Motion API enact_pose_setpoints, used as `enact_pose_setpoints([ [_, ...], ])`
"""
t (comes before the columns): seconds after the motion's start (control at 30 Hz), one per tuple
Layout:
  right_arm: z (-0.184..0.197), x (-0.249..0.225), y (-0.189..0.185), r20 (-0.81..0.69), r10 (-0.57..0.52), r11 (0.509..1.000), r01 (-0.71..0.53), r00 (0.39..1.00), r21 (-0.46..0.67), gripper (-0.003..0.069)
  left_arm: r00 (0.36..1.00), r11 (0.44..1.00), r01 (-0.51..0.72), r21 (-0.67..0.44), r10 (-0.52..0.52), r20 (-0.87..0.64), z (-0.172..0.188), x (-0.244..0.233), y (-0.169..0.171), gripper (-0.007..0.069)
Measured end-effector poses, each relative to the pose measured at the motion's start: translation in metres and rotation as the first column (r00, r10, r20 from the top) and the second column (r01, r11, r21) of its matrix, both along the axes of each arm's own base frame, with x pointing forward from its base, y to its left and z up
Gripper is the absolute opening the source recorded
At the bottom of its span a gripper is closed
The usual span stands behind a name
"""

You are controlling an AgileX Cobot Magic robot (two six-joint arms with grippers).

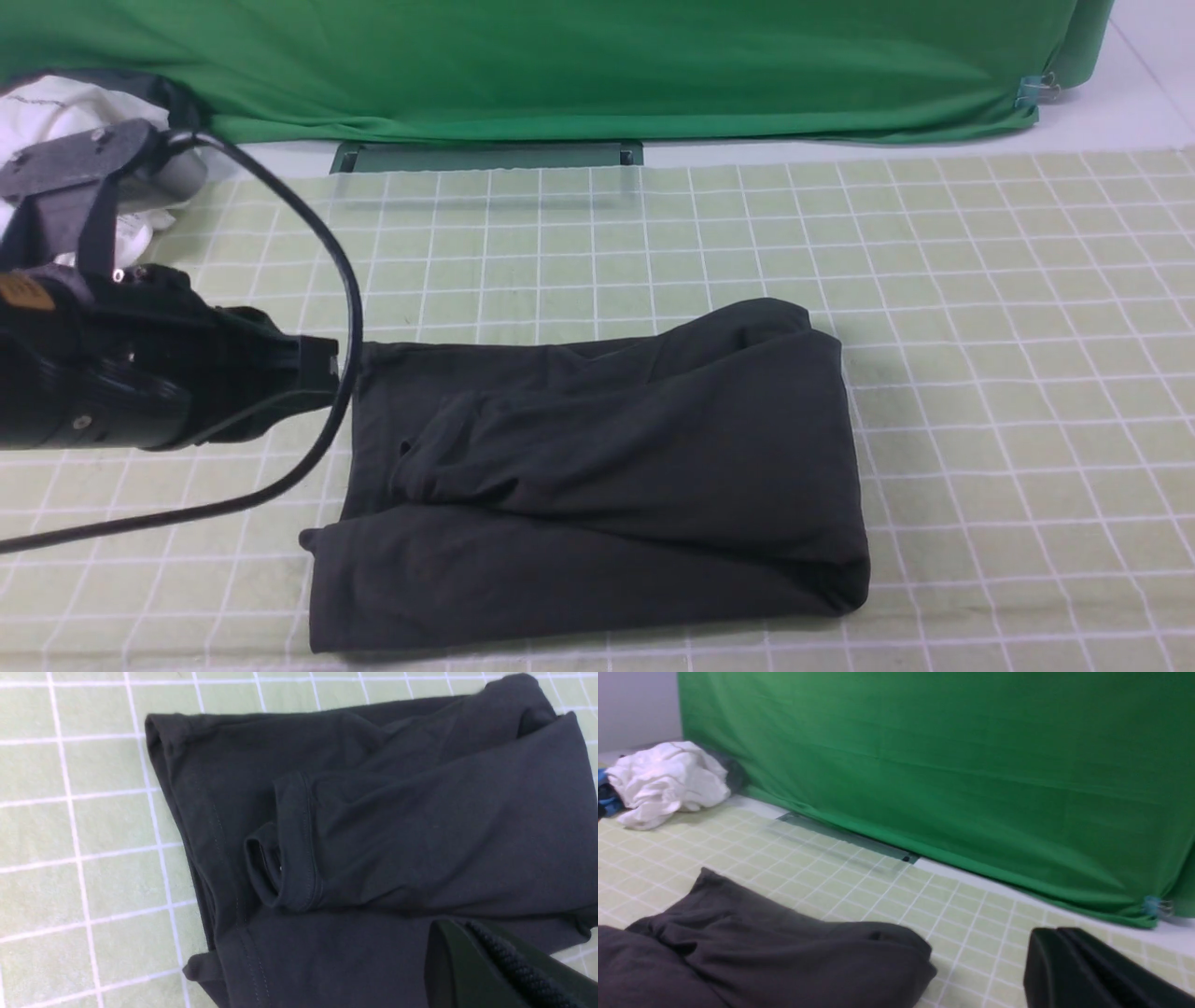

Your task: Fold a long-sleeved shirt over a green coffee tablecloth.

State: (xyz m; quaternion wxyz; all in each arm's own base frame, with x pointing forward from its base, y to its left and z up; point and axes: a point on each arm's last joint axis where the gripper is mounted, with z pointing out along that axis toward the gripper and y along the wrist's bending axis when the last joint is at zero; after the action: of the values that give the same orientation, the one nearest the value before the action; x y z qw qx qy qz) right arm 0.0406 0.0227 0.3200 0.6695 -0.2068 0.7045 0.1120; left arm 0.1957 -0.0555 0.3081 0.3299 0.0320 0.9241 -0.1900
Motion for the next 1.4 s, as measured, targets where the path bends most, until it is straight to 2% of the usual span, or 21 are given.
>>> enact_pose_setpoints([
  [0.07,-0.014,0.01,0.005,-0.018,0.003,1.0,-0.003,1.0,0.003,-0.0003,1.0,1.0,0.002,0.003,-0.002,-0.002,-0.001,-0.001,0.0,0.0014],
  [0.23,-0.017,0.023,0.01,-0.038,-0.001,1.0,0.001,0.999,-0.005,-0.0003,1.0,1.0,0.004,0.009,-0.004,-0.002,-0.003,-0.001,0.001,0.0014],
  [0.4,-0.023,0.023,0.011,-0.048,0.023,0.991,-0.029,0.999,-0.133,-0.0003,1.0,1.0,0.016,0.021,-0.016,0.004,-0.003,-0.001,0.001,0.0015],
  [0.47,-0.025,0.022,0.011,-0.063,0.028,0.988,-0.037,0.998,-0.151,-0.0003,1.0,1.0,0.017,0.022,-0.017,0.005,-0.003,-0.001,0.001,0.0015],
  [0.67,-0.02,0.024,0.01,-0.007,0.017,0.992,-0.018,1.0,-0.127,-0.0003,1.0,1.0,0.018,0.023,-0.018,0.005,-0.003,-0.001,0.001,0.0015],
  [0.8,-0.014,0.025,0.01,0.035,0.001,0.998,0.002,0.999,-0.07,-0.0001,1.0,1.0,0.018,0.023,-0.018,0.005,-0.003,-0.001,0.001,0.0015],
  [0.97,-0.013,0.025,0.01,0.022,-0.004,0.999,0.004,1.0,-0.036,0.0006,1.0,1.0,0.018,0.023,-0.018,0.005,-0.003,-0.001,0.001,0.0015],
  [1.4,-0.013,0.025,0.009,0.022,-0.005,1.0,0.005,1.0,-0.03,0.0032,0.998,1.0,-0.007,0.02,0.006,0.059,0.0,0.003,0.002,0.0015],
])
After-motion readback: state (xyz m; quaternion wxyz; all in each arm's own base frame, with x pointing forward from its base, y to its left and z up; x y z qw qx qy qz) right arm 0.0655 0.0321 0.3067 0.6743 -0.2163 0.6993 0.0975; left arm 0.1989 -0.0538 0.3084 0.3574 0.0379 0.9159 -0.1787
